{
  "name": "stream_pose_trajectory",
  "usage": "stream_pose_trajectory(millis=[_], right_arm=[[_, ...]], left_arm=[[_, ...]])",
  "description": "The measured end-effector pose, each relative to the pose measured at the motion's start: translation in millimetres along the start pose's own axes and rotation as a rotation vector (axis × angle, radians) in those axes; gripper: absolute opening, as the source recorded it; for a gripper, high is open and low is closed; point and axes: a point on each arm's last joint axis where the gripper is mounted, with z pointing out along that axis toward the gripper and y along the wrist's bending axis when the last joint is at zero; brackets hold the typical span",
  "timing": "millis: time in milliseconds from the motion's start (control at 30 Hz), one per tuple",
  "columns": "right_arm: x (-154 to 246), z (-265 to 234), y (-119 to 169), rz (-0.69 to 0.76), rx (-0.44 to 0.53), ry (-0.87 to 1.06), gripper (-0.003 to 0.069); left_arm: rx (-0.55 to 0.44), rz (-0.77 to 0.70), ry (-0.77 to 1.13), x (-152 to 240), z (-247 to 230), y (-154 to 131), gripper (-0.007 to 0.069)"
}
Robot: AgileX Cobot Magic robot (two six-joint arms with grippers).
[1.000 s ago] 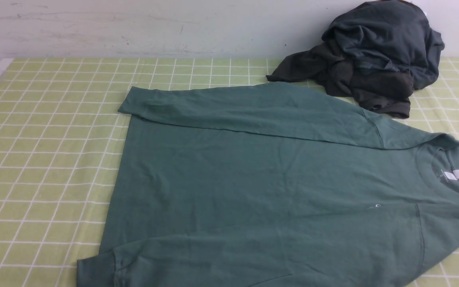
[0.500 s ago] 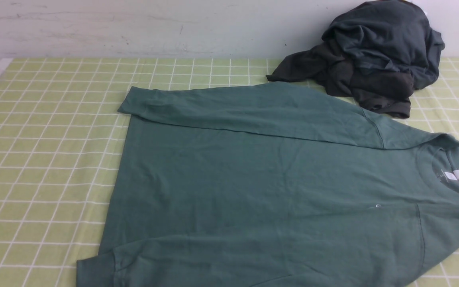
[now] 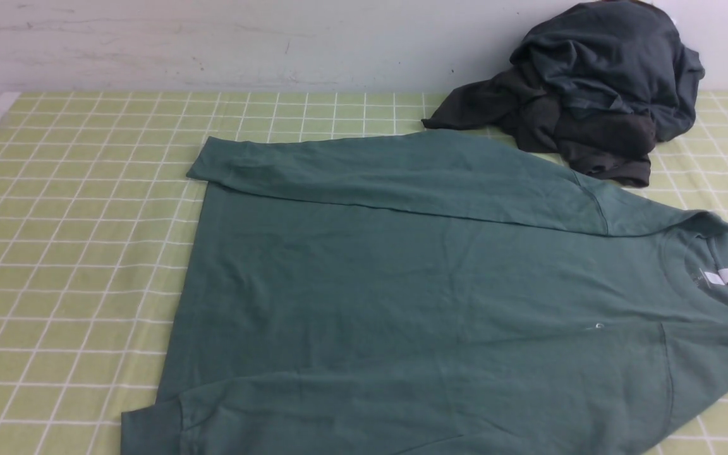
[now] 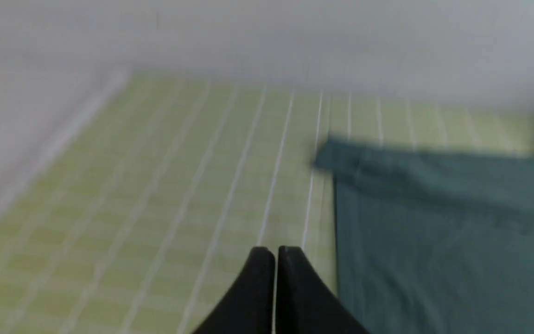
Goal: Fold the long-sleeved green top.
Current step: Use the left arm to clamp the cuff closest to it
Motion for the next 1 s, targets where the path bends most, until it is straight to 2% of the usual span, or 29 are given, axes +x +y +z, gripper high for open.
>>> stream_pose_trajectory(millis=[67,133,167,200,300,400,533,633,800,1000], right_arm=[[18.6,9.3,4.7,-0.003,-0.043,0.202,-0.0014],[40.5,16.8,10.9,-0.016,-0.1,0.42,-0.0014],[42.7,18.7,11.7,-0.016,-0.106,0.44,-0.0014],[53.9,23.9,14.7,-0.034,-0.136,0.532,-0.0014],[66.5,36.1,20.8,-0.058,-0.184,0.62,-0.0014],[68.8,42.4,24.6,-0.072,-0.209,0.625,-0.0014],[69.4,52.4,28.9,-0.083,-0.232,0.597,-0.0014],[69.6,55.3,30.1,-0.072,-0.237,0.588,-0.0014],[69.2,56.2,30.7,-0.058,-0.239,0.578,-0.0014],[69.6,56.3,31.4,-0.043,-0.242,0.575,-0.0014]], left_arm=[[0.002,-0.02,0.206,16.7,16.6,-1.7,-0.0003],[0.051,0.033,0.412,33.9,34.7,-6.7,-0.0003],[0.056,0.037,0.436,36.0,38.4,-7.3,-0.0003],[0.123,0.077,0.55,46.6,52.1,-12.6,0.0001],[0.216,0.109,0.67,61.0,76.3,-19.6,0.0034],[0.249,0.11,0.732,70.9,93.7,-21.8,0.0077],[0.247,0.092,0.827,89.8,121.8,-20.7,0.0216],[0.221,0.074,0.891,101.7,133.9,-18.2,0.0284],[0.149,0.049,0.925,112.3,147.6,-12.5,0.029],[0.095,-0.001,0.939,123.1,162.4,-9.1,0.0199]])
